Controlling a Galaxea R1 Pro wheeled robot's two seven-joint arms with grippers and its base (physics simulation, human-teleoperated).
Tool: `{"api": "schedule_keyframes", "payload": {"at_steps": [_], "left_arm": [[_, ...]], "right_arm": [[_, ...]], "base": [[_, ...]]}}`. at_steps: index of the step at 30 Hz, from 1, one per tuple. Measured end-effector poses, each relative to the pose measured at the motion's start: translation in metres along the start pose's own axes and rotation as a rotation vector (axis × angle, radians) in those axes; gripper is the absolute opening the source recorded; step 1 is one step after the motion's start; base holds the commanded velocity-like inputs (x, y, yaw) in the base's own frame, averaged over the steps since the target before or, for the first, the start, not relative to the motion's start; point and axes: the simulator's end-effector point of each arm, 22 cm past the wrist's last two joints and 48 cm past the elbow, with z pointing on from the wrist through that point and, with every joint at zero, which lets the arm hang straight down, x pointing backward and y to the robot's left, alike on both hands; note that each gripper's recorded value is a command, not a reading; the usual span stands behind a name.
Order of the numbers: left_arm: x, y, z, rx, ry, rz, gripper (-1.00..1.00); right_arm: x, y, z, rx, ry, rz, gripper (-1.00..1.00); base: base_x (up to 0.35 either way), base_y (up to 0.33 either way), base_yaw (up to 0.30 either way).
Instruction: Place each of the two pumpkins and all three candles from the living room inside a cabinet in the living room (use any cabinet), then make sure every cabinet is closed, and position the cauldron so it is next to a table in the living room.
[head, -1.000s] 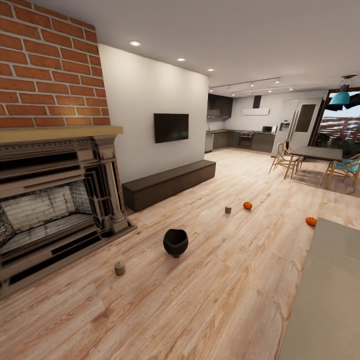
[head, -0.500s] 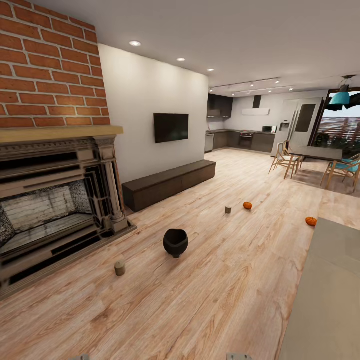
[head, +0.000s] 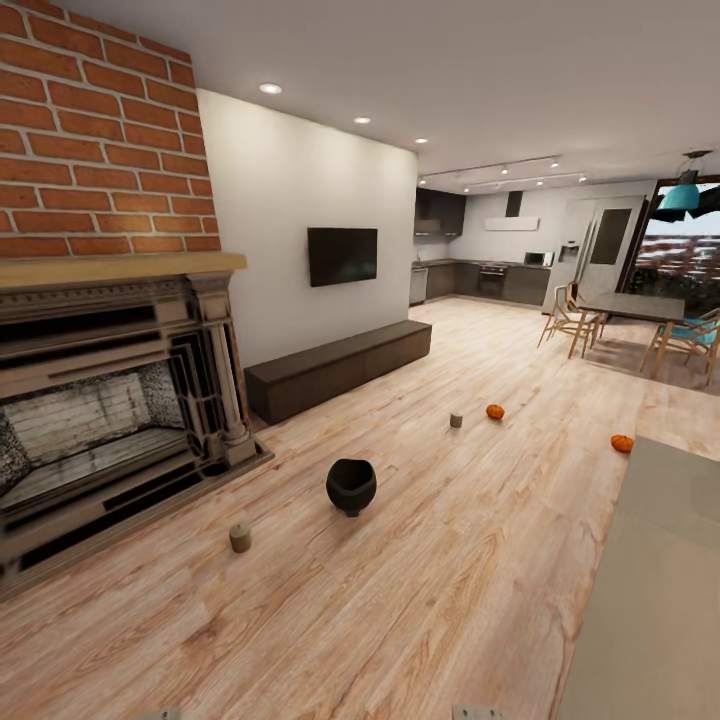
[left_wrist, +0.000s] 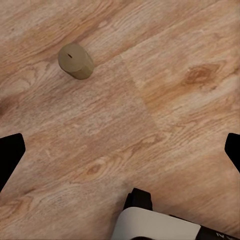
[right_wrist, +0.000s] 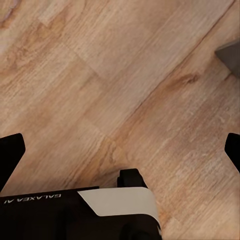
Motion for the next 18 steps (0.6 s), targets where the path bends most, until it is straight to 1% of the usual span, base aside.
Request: {"api": "schedule_keyframes", "payload": {"at_steps": [13, 18], "left_arm": [[-0.005, 0.003, -0.016, -0.001, 0.0, 0.001, 1.0], [-0.004, 0.002, -0.016, -0.004, 0.001, 0.008, 1.0]], "right_arm": [[-0.003, -0.002, -0.016, 0.001, 0.001, 0.001, 1.0], [0.0, -0.002, -0.016, 0.001, 0.005, -0.005, 1.0]], "base": [[0.0, 0.0, 0.0], [0.0, 0.0, 0.0]]}}
